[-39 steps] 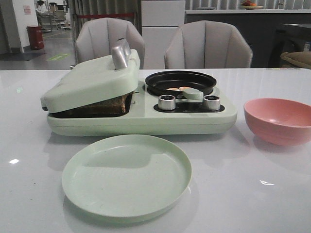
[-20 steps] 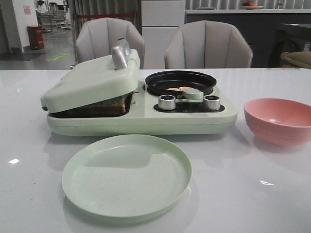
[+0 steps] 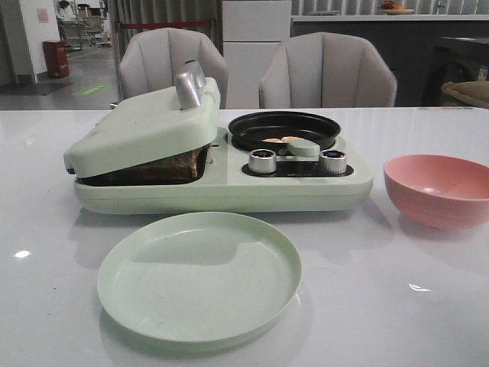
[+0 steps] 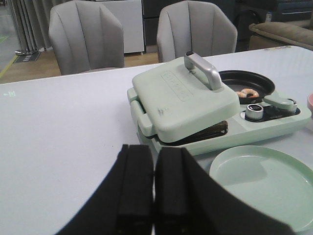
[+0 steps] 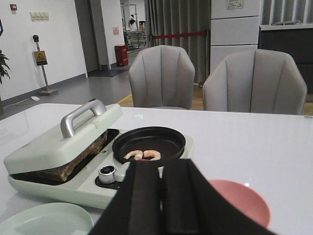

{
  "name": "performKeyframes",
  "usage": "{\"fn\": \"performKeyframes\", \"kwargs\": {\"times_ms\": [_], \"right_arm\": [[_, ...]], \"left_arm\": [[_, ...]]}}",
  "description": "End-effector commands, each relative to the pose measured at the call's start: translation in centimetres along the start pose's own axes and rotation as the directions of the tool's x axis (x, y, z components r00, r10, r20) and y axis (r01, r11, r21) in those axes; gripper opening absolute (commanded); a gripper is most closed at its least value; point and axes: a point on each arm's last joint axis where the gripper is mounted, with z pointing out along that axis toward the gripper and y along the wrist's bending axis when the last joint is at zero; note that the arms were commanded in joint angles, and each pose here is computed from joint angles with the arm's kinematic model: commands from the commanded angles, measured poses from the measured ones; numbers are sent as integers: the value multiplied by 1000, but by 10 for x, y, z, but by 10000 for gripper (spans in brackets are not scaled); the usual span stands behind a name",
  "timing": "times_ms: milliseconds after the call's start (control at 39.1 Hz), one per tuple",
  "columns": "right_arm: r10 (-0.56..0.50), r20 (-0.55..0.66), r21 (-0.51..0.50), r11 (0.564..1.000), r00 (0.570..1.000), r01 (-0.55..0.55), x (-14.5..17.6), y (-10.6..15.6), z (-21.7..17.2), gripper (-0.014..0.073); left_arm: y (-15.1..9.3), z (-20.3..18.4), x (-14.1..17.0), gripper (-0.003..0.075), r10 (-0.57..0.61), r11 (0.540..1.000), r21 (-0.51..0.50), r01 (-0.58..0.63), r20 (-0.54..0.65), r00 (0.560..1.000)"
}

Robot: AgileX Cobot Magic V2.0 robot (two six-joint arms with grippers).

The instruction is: Make breakfast with bread and shrimp

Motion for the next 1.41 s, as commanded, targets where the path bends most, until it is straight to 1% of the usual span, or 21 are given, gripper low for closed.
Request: {"fn": "performKeyframes", "kwargs": {"times_ms": [0,102,205,307,383,588,767,920,1125,1380], "right_arm": [[-9,101,5,1000,995,9,-15,0,0,154],[-9,101,5,1000,995,9,-15,0,0,154],[-9,101,5,1000,995,9,-15,0,0,154],[-9,101,5,1000,995,9,-15,0,0,154],[-9,101,5,1000,995,9,-15,0,0,154],[-9,101,5,1000,995,9,-15,0,0,154],[-9,100,5,1000,995,9,-15,0,0,154],[-9,100,5,1000,995,9,-15,0,0,154],[-9,99,5,1000,995,9,-15,0,0,154],[-9,99,5,1000,995,9,-15,0,0,154]], "left_arm": [[0,-2,-14,114,-22,1000,4,22,91,996],[2,1,-10,114,-4,1000,-10,5,86,996],[3,7,-5,114,-12,999,-33,16,115,993],[8,16,4,114,-57,993,-96,74,169,984],[12,22,12,114,-58,984,-152,89,197,979],[18,34,37,114,-39,969,-234,80,177,983],[18,37,53,114,-36,969,-230,93,240,970],[18,41,63,114,-64,968,-222,119,242,968],[18,45,73,114,-89,968,-201,151,286,954],[18,45,73,114,-104,966,-197,166,291,951]]}}
